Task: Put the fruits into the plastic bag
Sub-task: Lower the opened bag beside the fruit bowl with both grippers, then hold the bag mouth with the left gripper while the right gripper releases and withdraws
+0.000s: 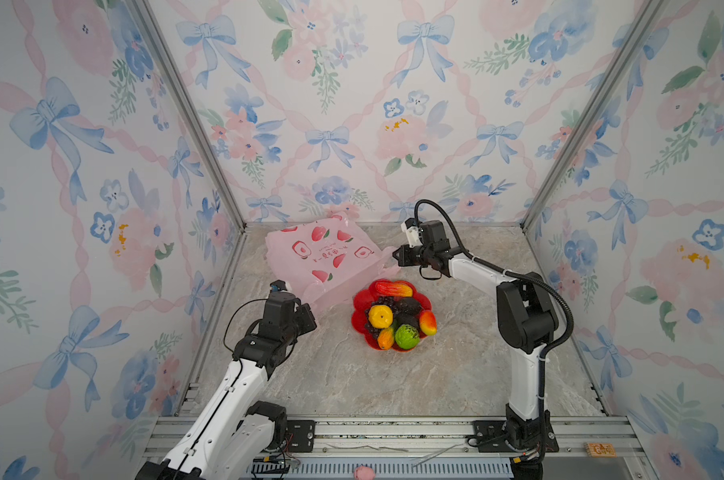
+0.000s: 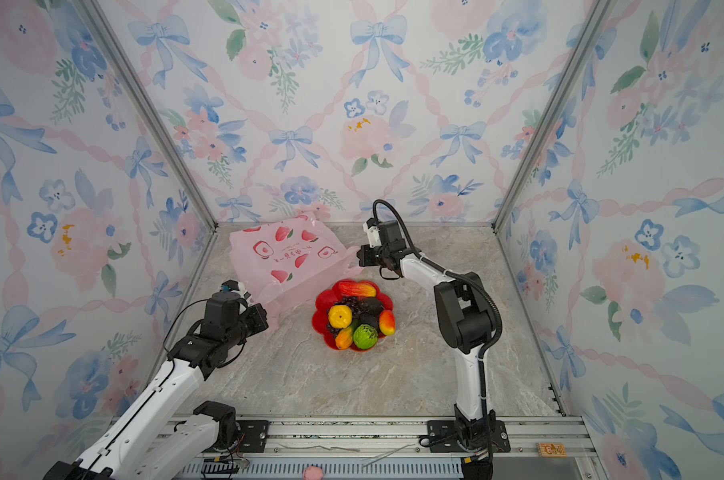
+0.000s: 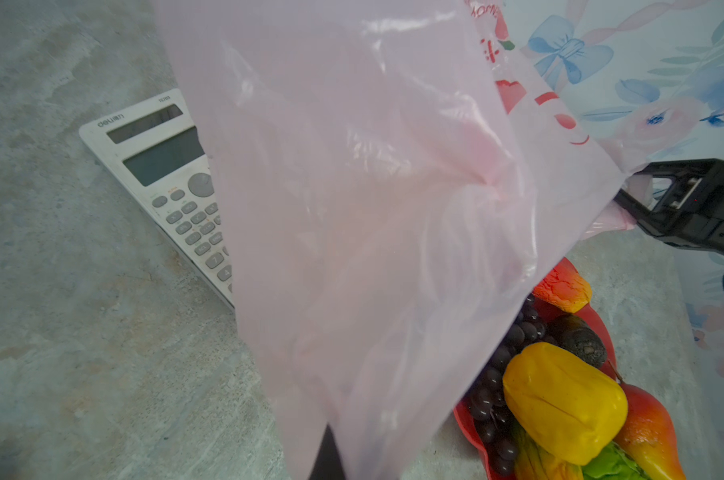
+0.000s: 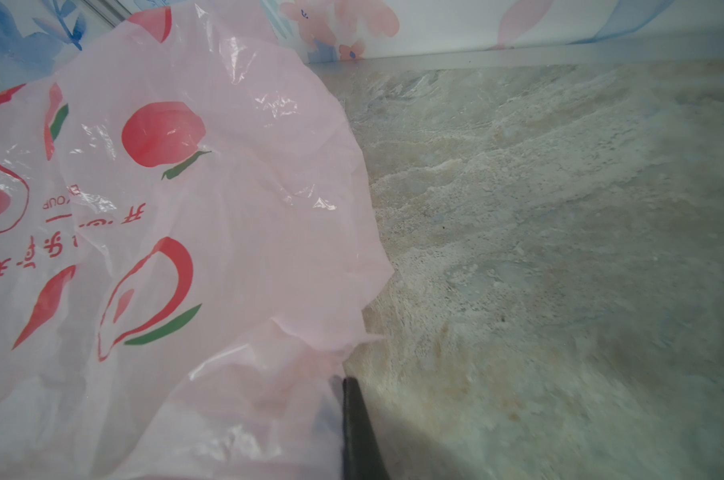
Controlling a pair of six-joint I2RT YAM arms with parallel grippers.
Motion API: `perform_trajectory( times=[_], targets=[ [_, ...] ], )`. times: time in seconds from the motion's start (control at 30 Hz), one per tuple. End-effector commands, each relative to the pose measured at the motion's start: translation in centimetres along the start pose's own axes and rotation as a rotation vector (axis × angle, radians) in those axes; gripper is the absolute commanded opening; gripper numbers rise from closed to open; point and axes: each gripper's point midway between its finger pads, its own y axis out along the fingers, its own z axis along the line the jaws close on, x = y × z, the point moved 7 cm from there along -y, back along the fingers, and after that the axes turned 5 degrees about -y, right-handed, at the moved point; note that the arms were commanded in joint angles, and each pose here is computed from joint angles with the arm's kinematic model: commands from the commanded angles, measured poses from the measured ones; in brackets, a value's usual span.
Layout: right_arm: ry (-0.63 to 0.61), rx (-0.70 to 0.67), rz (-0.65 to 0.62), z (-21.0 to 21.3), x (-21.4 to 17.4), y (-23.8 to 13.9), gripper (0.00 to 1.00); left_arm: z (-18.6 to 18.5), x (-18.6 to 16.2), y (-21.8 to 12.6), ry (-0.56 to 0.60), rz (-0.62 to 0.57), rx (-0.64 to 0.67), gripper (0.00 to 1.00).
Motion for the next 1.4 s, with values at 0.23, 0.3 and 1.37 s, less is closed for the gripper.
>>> perform_trajectory(
  times=[0.23,0.3,1.37],
  targets=[
    [-0.002,-0.015,-0.066,-0.9,2.6,-1.4,0.01,-1.5,0.6,0.7,-0.016,0.005,-0.024,0.00],
    [0.000,-0.015,-0.064,-1.1,2.6,-1.5,0.04,-1.7,0.7,0.9,-0.011,0.008,-0.025,0.00],
    [0.084,-0.045,0.136,3.8,4.5,-18.8,0.91,-3.4,1.7,1.5,-0.014,0.012,-0.063,0.00]
  ],
)
